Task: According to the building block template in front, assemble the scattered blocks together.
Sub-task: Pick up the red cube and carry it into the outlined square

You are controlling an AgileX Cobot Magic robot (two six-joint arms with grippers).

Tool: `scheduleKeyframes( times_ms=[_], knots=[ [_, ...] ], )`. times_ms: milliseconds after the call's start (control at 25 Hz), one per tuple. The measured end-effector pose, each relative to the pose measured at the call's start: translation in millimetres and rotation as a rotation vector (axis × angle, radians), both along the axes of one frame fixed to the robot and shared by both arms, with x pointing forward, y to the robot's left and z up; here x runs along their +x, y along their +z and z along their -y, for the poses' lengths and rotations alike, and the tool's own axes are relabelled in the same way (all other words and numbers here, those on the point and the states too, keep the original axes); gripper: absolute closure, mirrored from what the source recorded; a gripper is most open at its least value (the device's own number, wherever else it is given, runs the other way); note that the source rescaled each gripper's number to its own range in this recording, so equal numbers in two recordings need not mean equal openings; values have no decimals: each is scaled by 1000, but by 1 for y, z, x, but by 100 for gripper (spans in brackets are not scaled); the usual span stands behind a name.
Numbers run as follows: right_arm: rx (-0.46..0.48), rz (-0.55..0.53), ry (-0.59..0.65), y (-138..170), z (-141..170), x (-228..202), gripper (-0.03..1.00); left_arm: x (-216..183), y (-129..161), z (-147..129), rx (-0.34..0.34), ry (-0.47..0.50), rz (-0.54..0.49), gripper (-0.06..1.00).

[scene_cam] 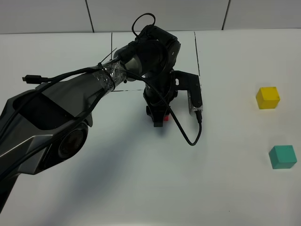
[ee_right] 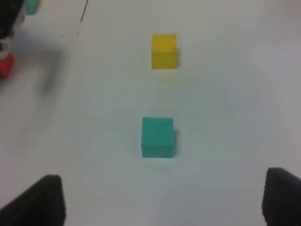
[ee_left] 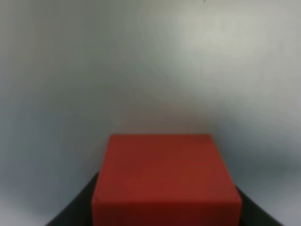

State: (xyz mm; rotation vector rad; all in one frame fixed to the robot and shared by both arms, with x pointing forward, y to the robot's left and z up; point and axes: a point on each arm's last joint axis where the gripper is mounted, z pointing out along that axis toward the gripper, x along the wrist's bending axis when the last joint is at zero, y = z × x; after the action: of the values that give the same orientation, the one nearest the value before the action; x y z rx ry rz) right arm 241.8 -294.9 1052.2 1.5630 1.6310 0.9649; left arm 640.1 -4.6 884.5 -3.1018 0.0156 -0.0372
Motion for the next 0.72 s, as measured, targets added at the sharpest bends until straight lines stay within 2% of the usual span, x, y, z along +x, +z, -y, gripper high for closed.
scheduleKeyframes(
  times_ms=[360, 440, 480, 560, 600, 720],
  knots=[
    [2, 0, 1, 0, 0, 0, 25, 0, 0, 0, -1, -36, -2, 94],
    [2, 0, 1, 0, 0, 0, 25, 0, 0, 0, -1, -37, -2, 90],
    [2, 0, 1, 0, 0, 0, 25, 0, -1, 0, 2, -37, -3, 85],
    [2, 0, 1, 0, 0, 0, 25, 0, -1, 1, 1, -33, -4, 64],
    [2, 0, 1, 0, 0, 0, 25, 0, -1, 1, -1, -24, -3, 49],
    [2, 0, 1, 0, 0, 0, 25, -1, 3, 1, -13, 13, 0, 16]
  ],
)
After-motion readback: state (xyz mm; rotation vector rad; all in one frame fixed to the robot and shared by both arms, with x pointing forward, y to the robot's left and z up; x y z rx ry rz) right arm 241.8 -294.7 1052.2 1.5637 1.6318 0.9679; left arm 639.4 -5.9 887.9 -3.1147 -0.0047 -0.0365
